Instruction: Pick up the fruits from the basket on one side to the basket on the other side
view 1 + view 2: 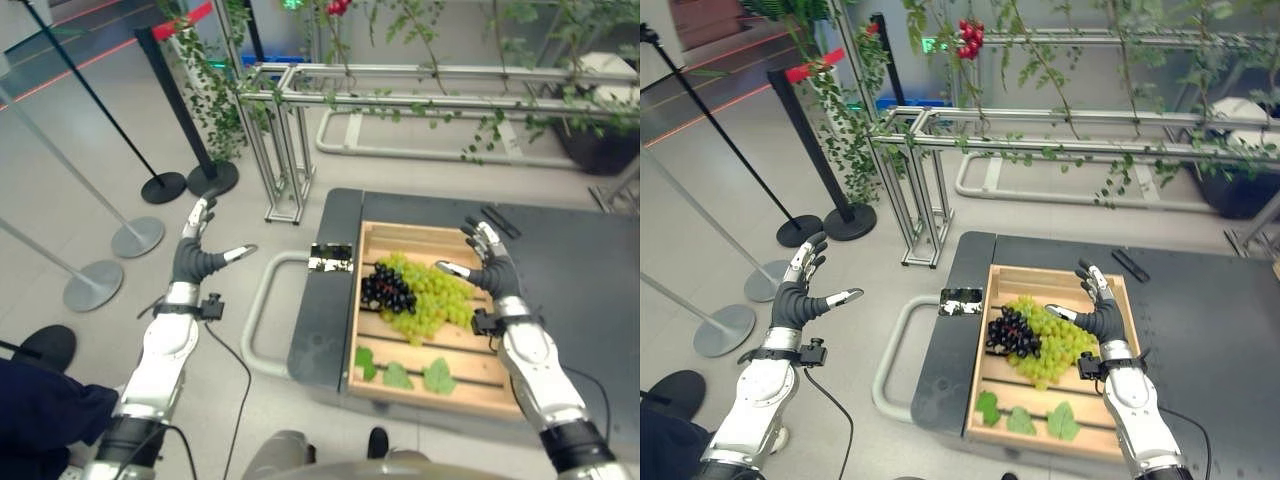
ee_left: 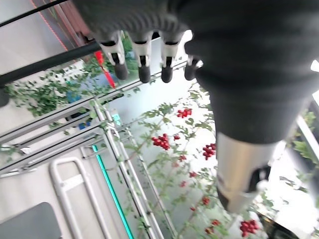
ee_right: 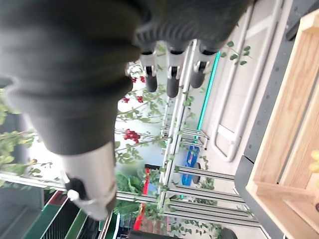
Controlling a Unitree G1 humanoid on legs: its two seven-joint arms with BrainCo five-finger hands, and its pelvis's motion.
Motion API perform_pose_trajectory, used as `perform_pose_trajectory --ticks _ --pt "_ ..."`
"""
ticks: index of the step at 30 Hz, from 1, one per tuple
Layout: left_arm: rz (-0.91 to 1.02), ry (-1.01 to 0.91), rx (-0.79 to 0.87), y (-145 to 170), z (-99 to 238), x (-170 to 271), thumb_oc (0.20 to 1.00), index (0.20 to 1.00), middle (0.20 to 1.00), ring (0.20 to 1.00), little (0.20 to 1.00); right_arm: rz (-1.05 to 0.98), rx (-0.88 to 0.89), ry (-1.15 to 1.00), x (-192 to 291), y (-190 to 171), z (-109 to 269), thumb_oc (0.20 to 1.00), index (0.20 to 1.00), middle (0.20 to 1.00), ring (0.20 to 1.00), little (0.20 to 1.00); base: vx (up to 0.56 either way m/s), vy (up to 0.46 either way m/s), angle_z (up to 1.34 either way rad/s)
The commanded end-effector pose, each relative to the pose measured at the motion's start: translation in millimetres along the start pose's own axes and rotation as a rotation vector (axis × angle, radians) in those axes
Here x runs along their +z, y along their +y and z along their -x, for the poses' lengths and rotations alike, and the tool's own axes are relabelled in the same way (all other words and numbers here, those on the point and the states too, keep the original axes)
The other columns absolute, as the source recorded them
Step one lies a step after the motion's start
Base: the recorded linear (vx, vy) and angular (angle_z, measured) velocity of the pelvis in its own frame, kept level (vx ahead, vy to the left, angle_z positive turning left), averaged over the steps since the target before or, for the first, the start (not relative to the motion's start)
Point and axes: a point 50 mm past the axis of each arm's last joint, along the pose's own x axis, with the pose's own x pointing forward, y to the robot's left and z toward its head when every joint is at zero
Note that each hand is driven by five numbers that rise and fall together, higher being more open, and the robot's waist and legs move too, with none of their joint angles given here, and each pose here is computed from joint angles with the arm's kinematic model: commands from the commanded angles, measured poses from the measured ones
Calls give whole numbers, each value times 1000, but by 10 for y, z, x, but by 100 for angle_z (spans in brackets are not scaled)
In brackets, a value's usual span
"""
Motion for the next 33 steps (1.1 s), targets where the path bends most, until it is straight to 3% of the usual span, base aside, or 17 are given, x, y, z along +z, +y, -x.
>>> perform_pose_trajectory --ticks 1,11,19,24,27,33 --pt "-61 -144 9 111 -59 274 1000 1000 1000 1000 1000 8 -9 -134 256 -93 -56 1000 1000 1000 1000 1000 321 102 -52" --pt "-125 -186 -2 152 -94 360 1000 1000 1000 1000 1000 -19 12 -147 293 31 -131 1000 1000 1000 1000 1000 80 87 -39" --pt "-200 -210 -63 111 -101 419 1000 1000 1000 1000 1000 36 -36 -166 349 -144 -115 1000 1000 1000 1000 1000 36 -70 22" --pt "-226 -301 -116 -12 -228 585 1000 1000 1000 1000 1000 53 -59 -215 454 -191 -172 1000 1000 1000 1000 1000 -16 -28 3" --pt "-375 -384 -262 -164 -362 749 1000 1000 1000 1000 1000 90 -85 -284 613 -267 -197 1000 1000 1000 1000 1000 -19 -10 -4" --pt "-516 -488 -358 -363 -634 953 1000 1000 1000 1000 1000 96 -106 -375 803 -254 -219 1000 1000 1000 1000 1000 -56 -6 -2"
